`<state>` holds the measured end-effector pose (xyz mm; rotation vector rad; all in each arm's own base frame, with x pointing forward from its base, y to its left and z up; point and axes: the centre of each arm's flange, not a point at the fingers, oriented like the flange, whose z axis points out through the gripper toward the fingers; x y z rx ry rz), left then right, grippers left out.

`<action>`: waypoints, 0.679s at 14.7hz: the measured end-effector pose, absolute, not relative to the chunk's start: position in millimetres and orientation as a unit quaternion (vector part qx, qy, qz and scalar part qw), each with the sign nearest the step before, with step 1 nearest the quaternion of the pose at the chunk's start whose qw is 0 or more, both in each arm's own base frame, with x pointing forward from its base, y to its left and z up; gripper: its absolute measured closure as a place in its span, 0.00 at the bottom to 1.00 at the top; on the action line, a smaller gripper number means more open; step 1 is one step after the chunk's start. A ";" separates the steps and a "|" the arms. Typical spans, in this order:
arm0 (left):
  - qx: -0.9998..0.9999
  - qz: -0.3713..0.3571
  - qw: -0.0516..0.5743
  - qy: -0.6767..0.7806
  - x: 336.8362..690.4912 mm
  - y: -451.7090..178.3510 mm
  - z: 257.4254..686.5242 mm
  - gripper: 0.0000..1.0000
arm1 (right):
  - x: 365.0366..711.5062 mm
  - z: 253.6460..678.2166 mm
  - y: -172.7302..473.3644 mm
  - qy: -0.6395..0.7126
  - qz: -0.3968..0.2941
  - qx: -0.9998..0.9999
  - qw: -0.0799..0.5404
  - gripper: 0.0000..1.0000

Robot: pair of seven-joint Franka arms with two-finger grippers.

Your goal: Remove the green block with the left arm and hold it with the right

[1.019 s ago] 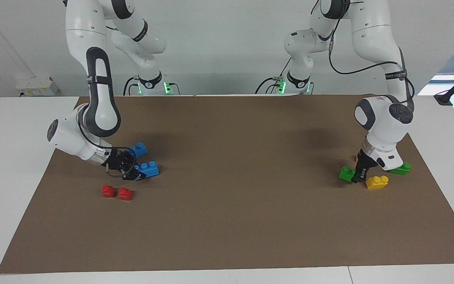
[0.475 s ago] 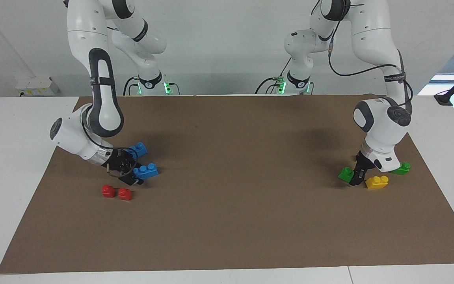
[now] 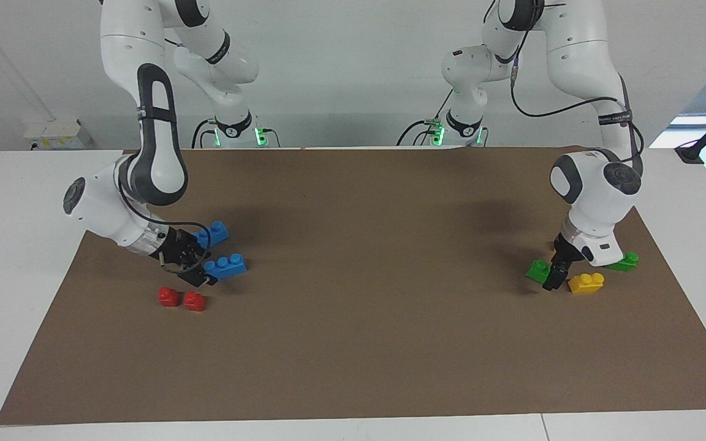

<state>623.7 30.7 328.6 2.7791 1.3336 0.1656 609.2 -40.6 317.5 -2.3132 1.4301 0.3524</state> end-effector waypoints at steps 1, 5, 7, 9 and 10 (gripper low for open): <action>0.900 0.057 0.028 0.431 624.4 29.9 342.3 0.00 | 611.6 325.2 -42.5 0.505 0.122 -0.833 0.192 0.00; 0.904 0.063 0.029 0.422 628.3 22.4 408.0 0.00 | 618.8 363.9 -50.7 0.468 0.086 -0.867 0.147 0.00; 0.914 0.062 0.028 0.400 632.5 14.9 439.5 0.00 | 620.3 386.8 -51.2 0.446 0.060 -0.885 0.122 0.00; 0.928 0.062 0.026 0.367 634.6 9.2 472.4 0.00 | 620.3 408.0 -48.8 0.414 0.040 -0.903 0.106 0.00; 0.936 0.066 0.025 0.346 633.8 7.6 487.6 0.00 | 620.5 415.7 -48.2 0.395 0.030 -0.913 0.098 0.00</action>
